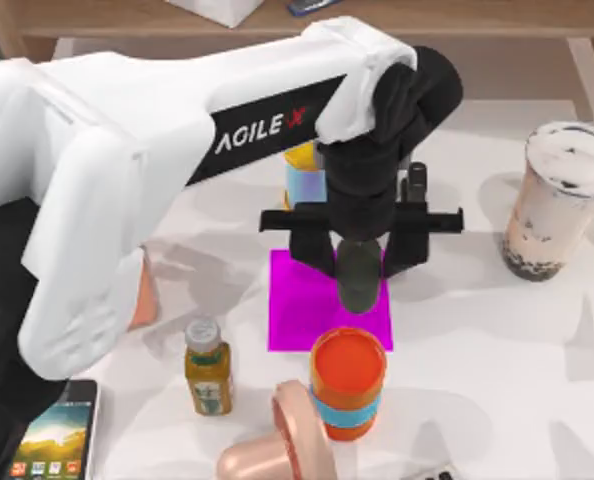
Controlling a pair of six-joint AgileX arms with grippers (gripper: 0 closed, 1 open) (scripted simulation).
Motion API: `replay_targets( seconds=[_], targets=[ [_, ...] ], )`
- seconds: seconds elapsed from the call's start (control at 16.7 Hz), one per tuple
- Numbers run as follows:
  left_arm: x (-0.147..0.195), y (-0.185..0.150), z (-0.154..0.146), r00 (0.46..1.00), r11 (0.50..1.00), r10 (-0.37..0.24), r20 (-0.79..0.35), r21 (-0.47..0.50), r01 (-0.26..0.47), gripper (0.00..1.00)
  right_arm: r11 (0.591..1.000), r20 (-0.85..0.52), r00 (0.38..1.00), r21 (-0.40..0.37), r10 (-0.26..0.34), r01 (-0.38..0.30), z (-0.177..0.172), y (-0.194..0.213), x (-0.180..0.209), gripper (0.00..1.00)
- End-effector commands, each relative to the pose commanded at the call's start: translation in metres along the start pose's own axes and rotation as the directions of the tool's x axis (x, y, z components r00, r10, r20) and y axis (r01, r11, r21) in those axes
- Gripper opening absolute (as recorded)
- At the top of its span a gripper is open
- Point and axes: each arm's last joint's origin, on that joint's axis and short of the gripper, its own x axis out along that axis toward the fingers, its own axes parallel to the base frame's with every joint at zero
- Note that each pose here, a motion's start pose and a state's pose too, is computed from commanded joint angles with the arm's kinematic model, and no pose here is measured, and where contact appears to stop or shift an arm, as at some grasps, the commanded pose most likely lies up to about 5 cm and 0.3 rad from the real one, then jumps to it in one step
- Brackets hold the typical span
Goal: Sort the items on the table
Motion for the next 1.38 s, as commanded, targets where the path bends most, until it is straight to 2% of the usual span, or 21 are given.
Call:
replay_targets(
  seconds=[0.18,0.42,0.66,1.38],
  targets=[
    [0.002,-0.006,-0.008,1.000,1.000,-0.007,-0.019,0.021,0.007,0.00,1.000,0.000,1.000,0.000,0.000,0.000,0.000,0.000,0.000,1.00],
    [0.020,0.018,0.006,0.997,0.996,0.065,-0.049,-0.064,-0.068,0.00,1.000,0.000,1.000,0.000,0.000,0.000,0.000,0.000,0.000,1.00],
    [0.023,0.021,0.007,0.996,0.995,0.072,-0.050,-0.073,-0.075,0.00,1.000,0.000,1.000,0.000,0.000,0.000,0.000,0.000,0.000,1.00],
    [0.023,0.021,0.007,0.996,0.995,0.072,-0.050,-0.073,-0.075,0.90,1.000,0.000,1.000,0.000,0.000,0.000,0.000,0.000,0.000,1.00]
  ],
)
